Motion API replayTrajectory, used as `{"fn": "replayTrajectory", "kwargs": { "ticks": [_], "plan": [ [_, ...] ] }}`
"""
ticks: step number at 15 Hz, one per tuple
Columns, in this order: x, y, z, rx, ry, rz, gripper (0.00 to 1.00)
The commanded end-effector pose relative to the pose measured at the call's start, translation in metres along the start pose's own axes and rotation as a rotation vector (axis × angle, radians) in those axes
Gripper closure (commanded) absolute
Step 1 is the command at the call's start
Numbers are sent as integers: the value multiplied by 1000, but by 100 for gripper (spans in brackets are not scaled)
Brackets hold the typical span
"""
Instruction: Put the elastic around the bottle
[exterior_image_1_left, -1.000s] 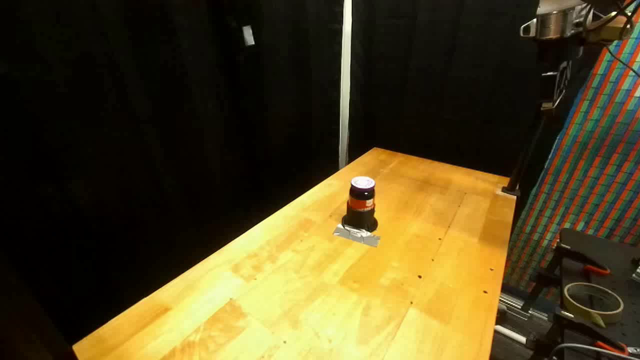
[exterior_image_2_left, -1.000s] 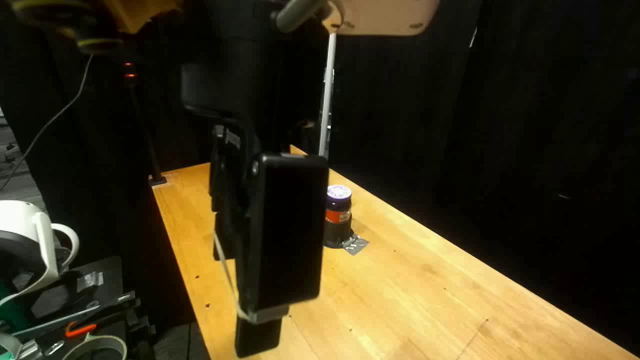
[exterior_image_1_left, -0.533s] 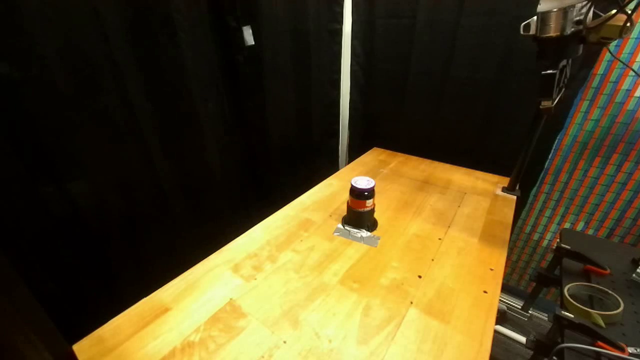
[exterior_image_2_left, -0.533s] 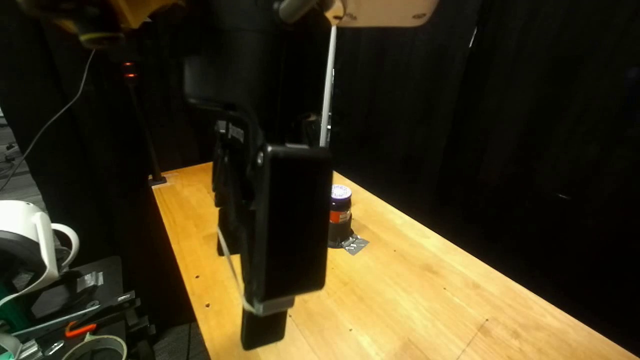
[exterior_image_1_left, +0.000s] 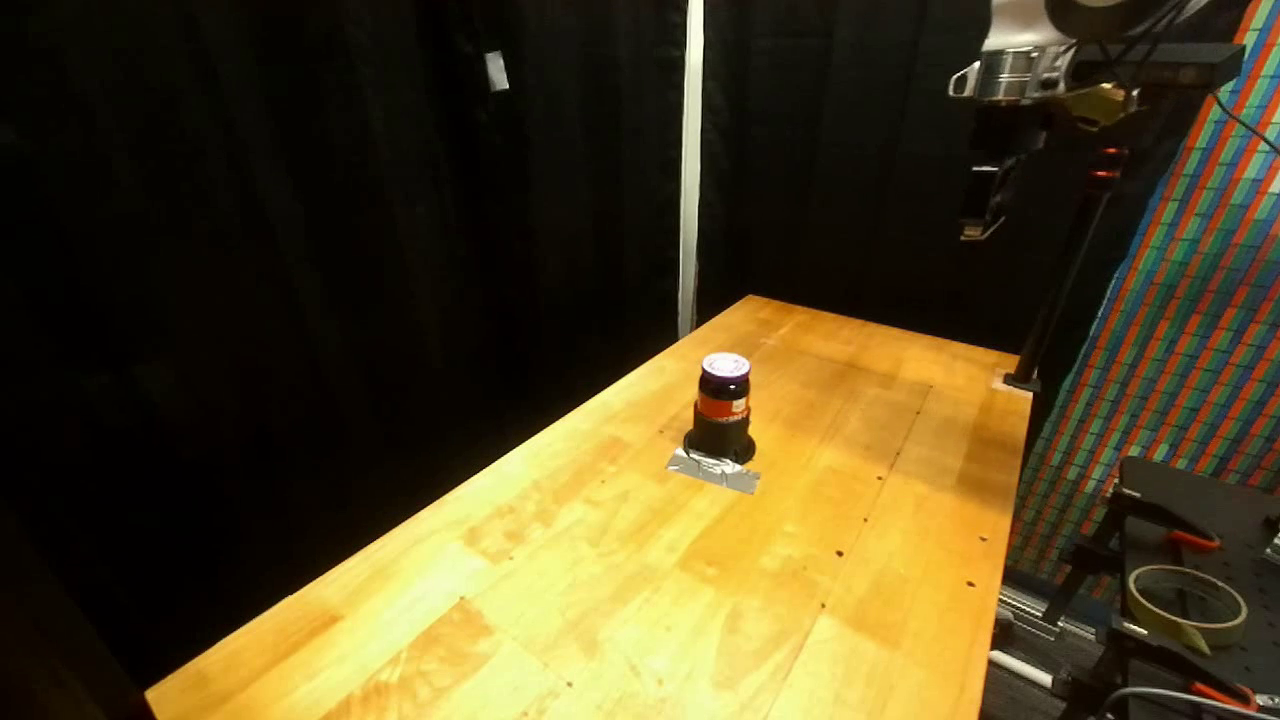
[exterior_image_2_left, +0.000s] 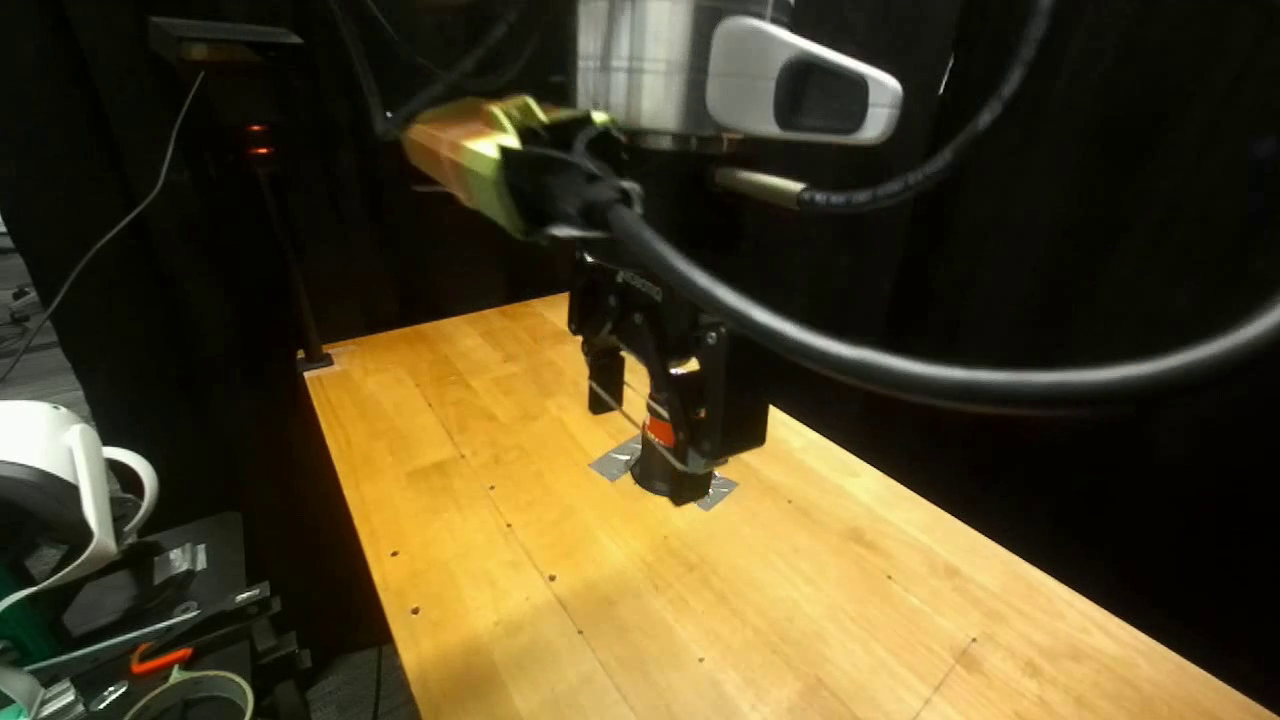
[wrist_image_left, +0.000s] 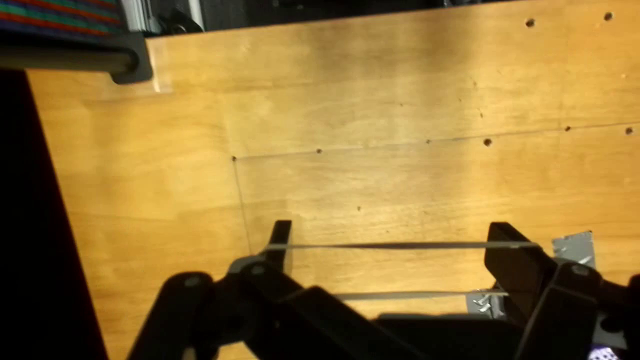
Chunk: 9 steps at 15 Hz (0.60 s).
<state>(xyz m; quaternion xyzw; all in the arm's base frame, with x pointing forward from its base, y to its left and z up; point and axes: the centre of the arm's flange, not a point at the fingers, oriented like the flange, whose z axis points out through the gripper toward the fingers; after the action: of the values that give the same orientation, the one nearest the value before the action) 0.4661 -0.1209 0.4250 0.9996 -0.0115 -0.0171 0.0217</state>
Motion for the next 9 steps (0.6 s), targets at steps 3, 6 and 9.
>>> {"fn": "replayTrajectory", "kwargs": {
  "ticks": [3,6,9],
  "plan": [
    [128,-45,30,134,-9,-135,0],
    [184,-74,51,178,-25,-188,0],
    [230,-102,77,169,-35,-192,0]
  ]
}}
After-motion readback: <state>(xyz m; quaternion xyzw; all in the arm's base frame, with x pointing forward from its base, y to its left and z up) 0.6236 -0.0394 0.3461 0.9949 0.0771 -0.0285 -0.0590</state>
